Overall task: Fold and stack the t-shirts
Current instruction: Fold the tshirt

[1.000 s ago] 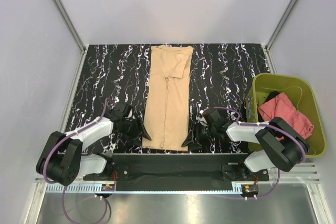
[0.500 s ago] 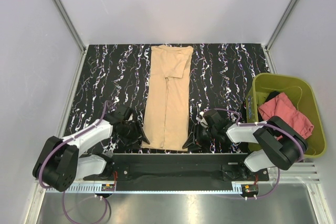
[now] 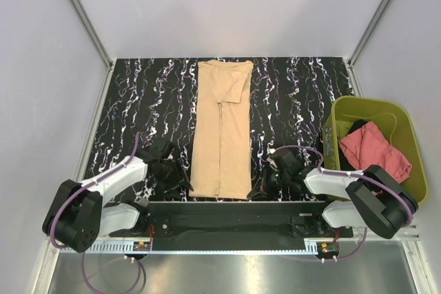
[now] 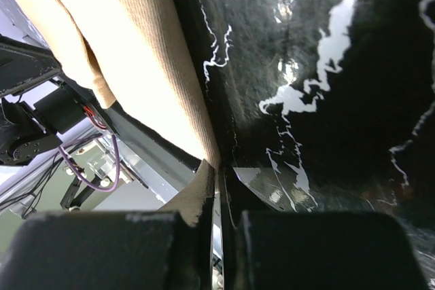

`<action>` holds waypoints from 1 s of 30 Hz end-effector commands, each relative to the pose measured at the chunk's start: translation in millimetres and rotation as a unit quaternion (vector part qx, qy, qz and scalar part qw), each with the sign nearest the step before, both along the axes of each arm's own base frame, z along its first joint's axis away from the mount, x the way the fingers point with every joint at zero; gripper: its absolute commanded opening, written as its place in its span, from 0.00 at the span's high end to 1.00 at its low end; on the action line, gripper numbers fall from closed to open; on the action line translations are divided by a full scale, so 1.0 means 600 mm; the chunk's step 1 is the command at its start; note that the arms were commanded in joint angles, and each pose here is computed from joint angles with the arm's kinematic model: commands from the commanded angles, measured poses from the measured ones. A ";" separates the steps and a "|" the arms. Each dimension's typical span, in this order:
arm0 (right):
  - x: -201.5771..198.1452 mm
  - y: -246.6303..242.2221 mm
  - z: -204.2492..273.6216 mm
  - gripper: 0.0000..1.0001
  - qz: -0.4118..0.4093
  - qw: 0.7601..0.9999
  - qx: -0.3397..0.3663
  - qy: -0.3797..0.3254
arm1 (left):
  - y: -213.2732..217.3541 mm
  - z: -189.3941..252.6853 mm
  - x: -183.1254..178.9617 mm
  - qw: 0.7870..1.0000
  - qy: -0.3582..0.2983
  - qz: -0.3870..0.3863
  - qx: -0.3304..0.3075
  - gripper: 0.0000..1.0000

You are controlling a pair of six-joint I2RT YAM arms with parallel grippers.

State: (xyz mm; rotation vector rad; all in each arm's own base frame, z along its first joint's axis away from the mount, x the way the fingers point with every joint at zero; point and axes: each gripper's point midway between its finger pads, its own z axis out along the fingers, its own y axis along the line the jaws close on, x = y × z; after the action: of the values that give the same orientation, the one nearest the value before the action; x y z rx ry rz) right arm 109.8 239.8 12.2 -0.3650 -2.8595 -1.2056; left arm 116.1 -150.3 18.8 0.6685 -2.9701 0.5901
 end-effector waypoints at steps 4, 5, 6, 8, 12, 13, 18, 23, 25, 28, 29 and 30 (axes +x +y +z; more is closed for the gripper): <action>-0.005 -0.021 -0.024 0.99 -0.010 0.999 -0.039 0.005 | -0.010 -0.021 0.005 0.999 -0.012 -0.033 -0.008 0.41; -0.005 -0.020 -0.023 0.99 -0.008 0.999 -0.039 0.005 | -0.013 -0.022 0.004 0.999 -0.010 -0.037 -0.010 0.40; -0.005 -0.019 -0.023 0.99 -0.004 0.999 -0.038 0.004 | -0.014 -0.024 0.005 0.999 -0.011 -0.039 -0.011 0.40; -0.001 -0.016 -0.020 1.00 -0.004 0.999 -0.036 0.001 | -0.014 -0.028 0.002 0.999 -0.006 -0.045 -0.009 0.41; 0.001 -0.013 -0.015 1.00 -0.005 1.000 -0.031 0.000 | -0.004 -0.041 -0.005 0.999 0.002 -0.033 0.009 0.49; 0.001 -0.012 -0.013 1.00 -0.004 1.000 -0.028 -0.001 | -0.002 -0.043 -0.005 0.999 0.001 -0.033 0.012 0.51; -0.010 -0.019 -0.013 1.00 -0.001 0.999 -0.033 0.011 | -0.012 -0.043 0.011 0.999 -0.015 -0.037 0.003 0.86; -0.005 -0.012 0.013 1.00 0.003 1.000 -0.017 0.001 | -0.042 -0.001 0.040 0.996 -0.062 -0.051 -0.029 1.00; 0.015 -0.007 0.042 1.00 -0.004 1.000 -0.009 -0.014 | -0.054 0.030 0.065 0.993 -0.097 -0.048 -0.042 1.00; 0.070 -0.001 0.091 1.00 -0.011 0.999 0.004 -0.045 | -0.070 0.074 0.113 0.988 -0.143 -0.039 -0.046 1.00; 0.105 -0.013 0.102 1.00 -0.035 0.998 0.004 -0.050 | -0.072 0.083 0.128 0.987 -0.153 -0.037 -0.043 1.00; 0.117 -0.016 0.109 1.00 -0.023 0.998 0.004 -0.054 | -0.083 0.113 0.159 0.982 -0.179 -0.035 -0.047 1.00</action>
State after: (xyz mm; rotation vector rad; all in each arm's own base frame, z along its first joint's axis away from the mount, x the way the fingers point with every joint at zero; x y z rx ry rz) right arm 139.0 231.7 46.2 -0.4276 -2.8884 -1.1977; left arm 152.2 -184.5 41.3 0.5035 -3.0651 0.7771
